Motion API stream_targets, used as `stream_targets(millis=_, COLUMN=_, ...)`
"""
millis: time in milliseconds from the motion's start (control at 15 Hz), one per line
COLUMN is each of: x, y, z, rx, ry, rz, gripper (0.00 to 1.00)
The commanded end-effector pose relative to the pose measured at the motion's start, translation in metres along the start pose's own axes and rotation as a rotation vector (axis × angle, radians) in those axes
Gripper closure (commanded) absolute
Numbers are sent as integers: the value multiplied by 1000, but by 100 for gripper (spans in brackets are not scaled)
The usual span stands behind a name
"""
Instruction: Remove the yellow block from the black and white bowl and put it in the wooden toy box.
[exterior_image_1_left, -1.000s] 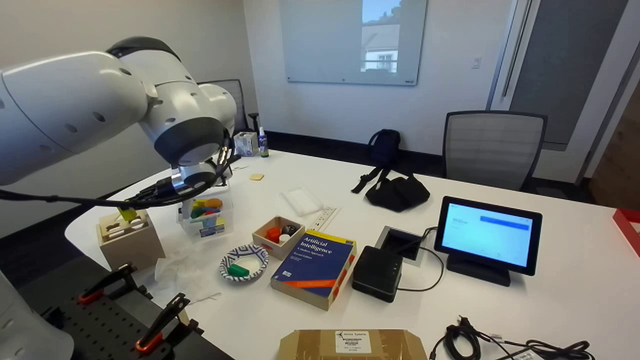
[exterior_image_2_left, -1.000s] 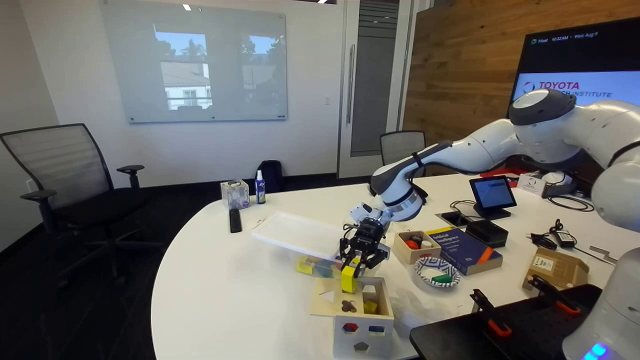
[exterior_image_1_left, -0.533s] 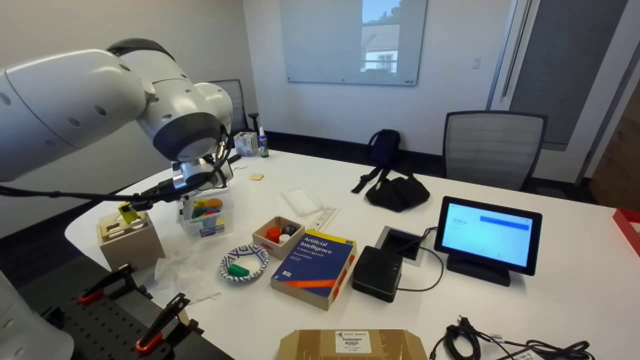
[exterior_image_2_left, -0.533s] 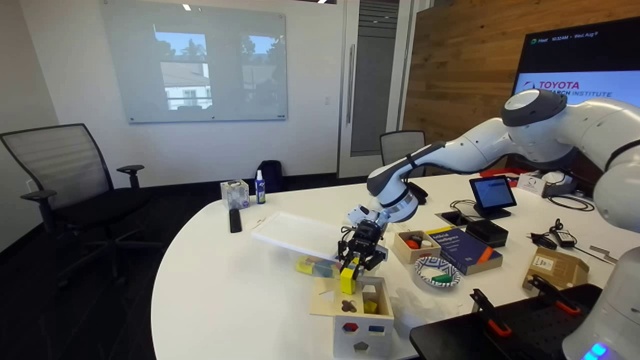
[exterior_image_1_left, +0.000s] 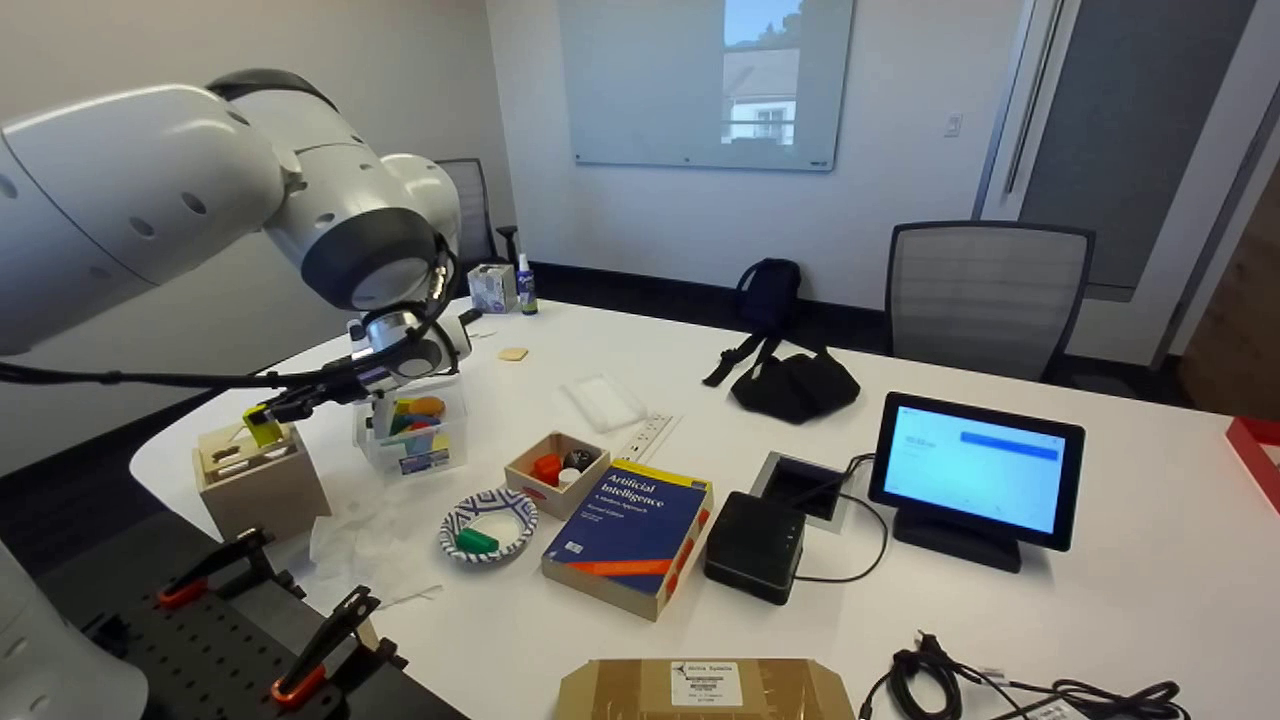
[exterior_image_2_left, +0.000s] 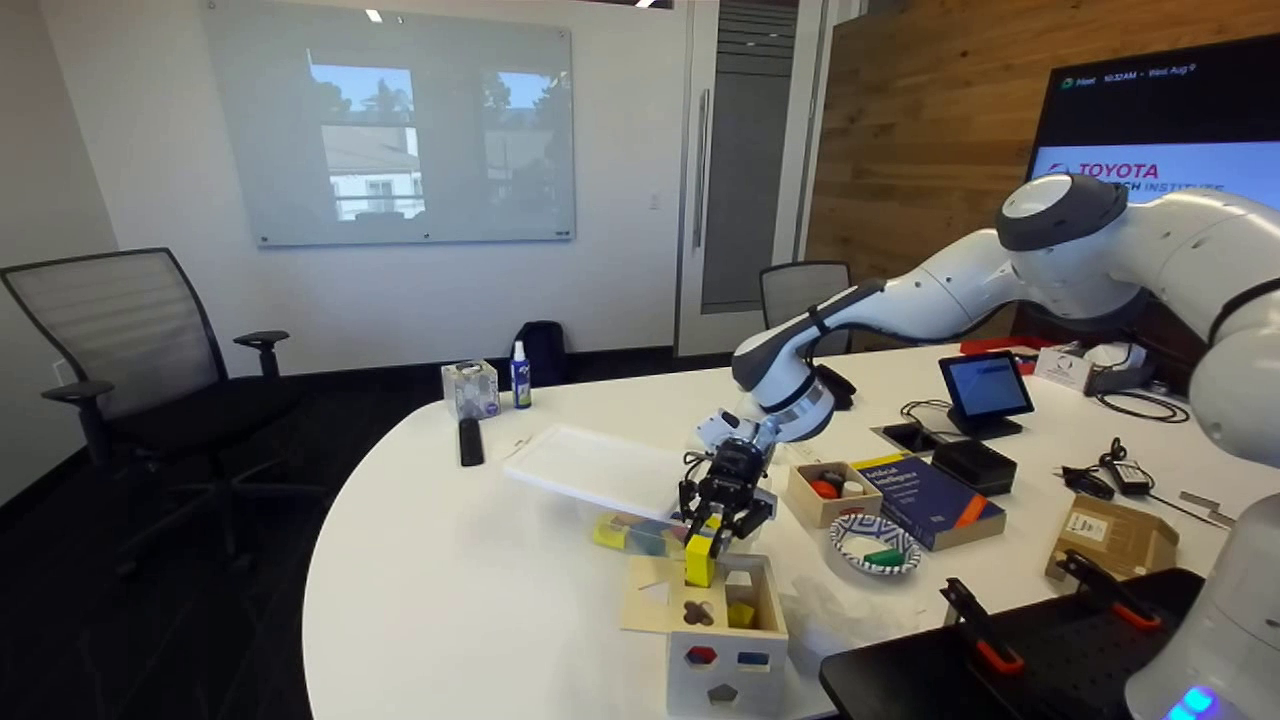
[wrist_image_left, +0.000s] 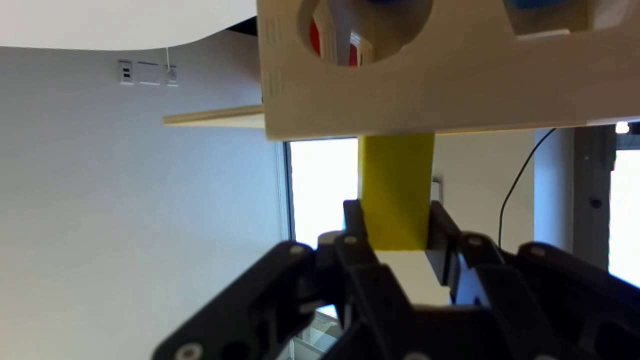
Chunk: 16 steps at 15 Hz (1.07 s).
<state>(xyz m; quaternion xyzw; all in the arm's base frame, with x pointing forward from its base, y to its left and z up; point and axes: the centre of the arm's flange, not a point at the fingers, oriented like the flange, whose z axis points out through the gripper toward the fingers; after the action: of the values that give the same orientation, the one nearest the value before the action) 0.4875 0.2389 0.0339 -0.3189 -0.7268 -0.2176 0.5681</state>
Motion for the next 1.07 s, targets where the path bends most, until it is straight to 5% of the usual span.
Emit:
stream_targets(millis=0, x=5, y=2, z=-5, rx=37, ry=-16, rz=-23, gripper=92)
stream_targets(millis=933, x=7, y=22, z=5, rx=130, ry=-26, rz=-82, gripper=92)
stream_targets(millis=1000, x=7, y=22, z=5, rx=129, ry=-22, rz=-83, gripper=46)
